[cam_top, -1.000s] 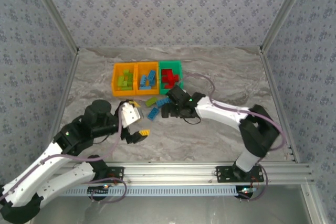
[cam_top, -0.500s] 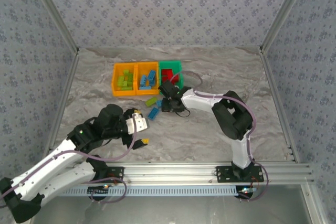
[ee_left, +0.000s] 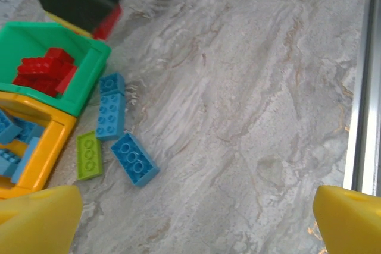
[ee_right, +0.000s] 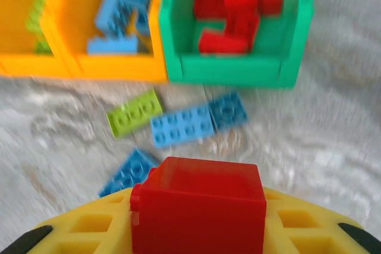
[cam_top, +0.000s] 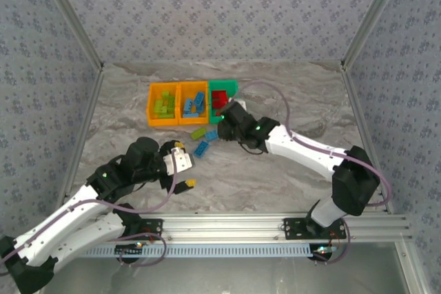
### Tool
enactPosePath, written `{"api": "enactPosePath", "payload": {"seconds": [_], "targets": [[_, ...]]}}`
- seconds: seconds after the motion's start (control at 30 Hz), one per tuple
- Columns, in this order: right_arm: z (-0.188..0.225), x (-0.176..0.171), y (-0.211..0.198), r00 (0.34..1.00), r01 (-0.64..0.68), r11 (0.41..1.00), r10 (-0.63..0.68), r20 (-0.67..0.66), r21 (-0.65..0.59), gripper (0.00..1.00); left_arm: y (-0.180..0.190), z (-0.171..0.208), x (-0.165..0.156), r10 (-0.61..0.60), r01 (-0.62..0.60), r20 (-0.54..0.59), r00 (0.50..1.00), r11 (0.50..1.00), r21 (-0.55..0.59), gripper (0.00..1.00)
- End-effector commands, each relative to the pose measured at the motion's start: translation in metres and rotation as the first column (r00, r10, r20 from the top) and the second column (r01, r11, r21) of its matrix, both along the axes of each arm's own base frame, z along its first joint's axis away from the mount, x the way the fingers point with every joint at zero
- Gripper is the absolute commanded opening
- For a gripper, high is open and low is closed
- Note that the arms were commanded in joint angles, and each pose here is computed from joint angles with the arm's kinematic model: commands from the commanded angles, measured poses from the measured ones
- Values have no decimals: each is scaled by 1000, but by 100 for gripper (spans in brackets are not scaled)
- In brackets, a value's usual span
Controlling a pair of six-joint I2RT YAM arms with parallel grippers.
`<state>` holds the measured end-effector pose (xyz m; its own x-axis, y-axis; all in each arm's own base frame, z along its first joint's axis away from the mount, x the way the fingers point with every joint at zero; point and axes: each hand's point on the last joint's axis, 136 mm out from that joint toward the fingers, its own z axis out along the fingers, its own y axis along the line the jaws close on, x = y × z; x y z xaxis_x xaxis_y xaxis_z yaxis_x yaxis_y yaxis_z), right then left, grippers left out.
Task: Sort the legos into containers by color
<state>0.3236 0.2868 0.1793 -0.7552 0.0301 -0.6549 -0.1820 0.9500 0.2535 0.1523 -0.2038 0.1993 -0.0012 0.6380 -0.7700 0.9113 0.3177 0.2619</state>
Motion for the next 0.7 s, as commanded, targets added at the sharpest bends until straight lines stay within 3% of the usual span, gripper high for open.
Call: {"api": "enactPosePath", "payload": {"seconds": [0.0, 0.23, 0.33, 0.47, 0.67], "targets": [[7, 51, -5, 998, 29, 998, -25, 59, -59, 38, 4, 11, 8, 33, -30, 75, 997, 999, -36, 99], [-9, 139, 16, 1000, 30, 999, -30, 4, -28, 41, 12, 9, 17, 86, -84, 128, 988, 996, -24, 99], [-20, 156, 26, 999, 9, 999, -11, -37, -38, 49, 15, 13, 25, 129, -124, 157, 979, 991, -44, 99], [-19, 165, 35, 998, -8, 1000, 7, -57, -15, 63, 18, 18, 30, 162, -150, 182, 970, 986, -76, 99], [32, 144, 29, 999, -31, 999, 31, -14, 24, 65, 19, 16, 34, 179, -167, 177, 968, 983, -79, 99]]}}
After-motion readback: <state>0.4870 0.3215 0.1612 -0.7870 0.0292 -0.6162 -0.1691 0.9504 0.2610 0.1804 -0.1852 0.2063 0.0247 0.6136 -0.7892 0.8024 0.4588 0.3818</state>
